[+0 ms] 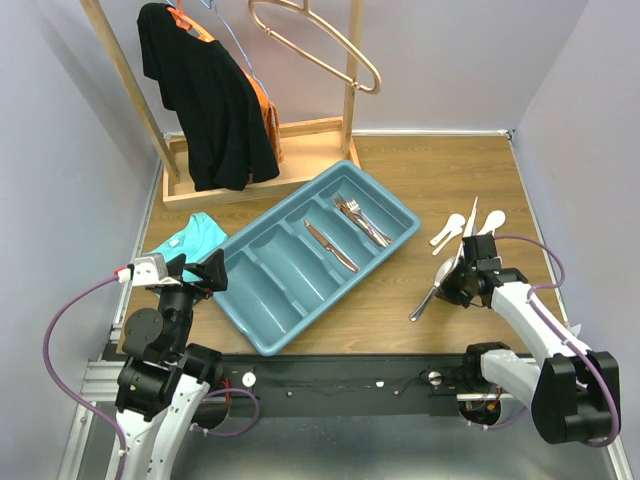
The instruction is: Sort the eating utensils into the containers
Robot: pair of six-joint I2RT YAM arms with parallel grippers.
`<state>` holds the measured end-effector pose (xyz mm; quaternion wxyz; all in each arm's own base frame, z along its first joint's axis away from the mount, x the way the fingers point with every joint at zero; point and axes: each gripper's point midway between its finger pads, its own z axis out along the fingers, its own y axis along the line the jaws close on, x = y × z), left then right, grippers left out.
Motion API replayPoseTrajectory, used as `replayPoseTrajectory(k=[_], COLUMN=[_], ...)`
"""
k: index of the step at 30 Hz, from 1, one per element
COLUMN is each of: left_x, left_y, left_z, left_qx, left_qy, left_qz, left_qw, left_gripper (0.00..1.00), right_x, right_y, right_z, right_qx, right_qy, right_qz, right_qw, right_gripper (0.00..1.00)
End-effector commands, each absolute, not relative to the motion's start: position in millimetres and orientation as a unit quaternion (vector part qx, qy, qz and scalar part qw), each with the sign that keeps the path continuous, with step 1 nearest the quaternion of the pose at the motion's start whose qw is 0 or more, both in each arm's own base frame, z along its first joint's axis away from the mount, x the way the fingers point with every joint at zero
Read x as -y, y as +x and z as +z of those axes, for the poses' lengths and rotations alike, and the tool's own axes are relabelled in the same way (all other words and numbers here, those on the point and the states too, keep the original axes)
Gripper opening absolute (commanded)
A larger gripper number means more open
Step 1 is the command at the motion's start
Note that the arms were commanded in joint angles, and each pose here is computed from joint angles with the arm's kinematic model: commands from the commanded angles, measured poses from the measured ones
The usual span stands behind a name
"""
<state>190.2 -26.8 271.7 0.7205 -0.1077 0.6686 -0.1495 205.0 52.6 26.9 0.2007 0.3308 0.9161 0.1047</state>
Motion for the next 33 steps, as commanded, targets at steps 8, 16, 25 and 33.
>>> replayPoseTrajectory(k=[8, 16, 25, 33], left_x=[26, 24, 23, 24], left_y=[184, 181, 178, 178], left_z=[280, 283, 286, 286], left_qx=[-0.653, -0.646, -0.638, -0.636], left_qy=[-0.104, -0.106, -0.107, -0.105], left_qz=[-0.157, -0.156, -0.158, -0.161], left_qw=[0.734, 0.739, 0.746, 0.748], left_gripper=[0.99, 0.99, 0.99, 0.99], right_x=[-50, -46, -38, -55], right_y=[205, 214, 210, 211], right_z=[37, 32, 19, 3], right_qx=[-0.931, -0.946, -0.94, -0.944], right_qy=[0.305, 0.28, 0.295, 0.291], right_qz=[0.081, -0.013, -0.073, -0.055], right_qw=[0.182, 0.166, 0.155, 0.143], right_gripper=[0.41, 0.53, 0.5, 0.46])
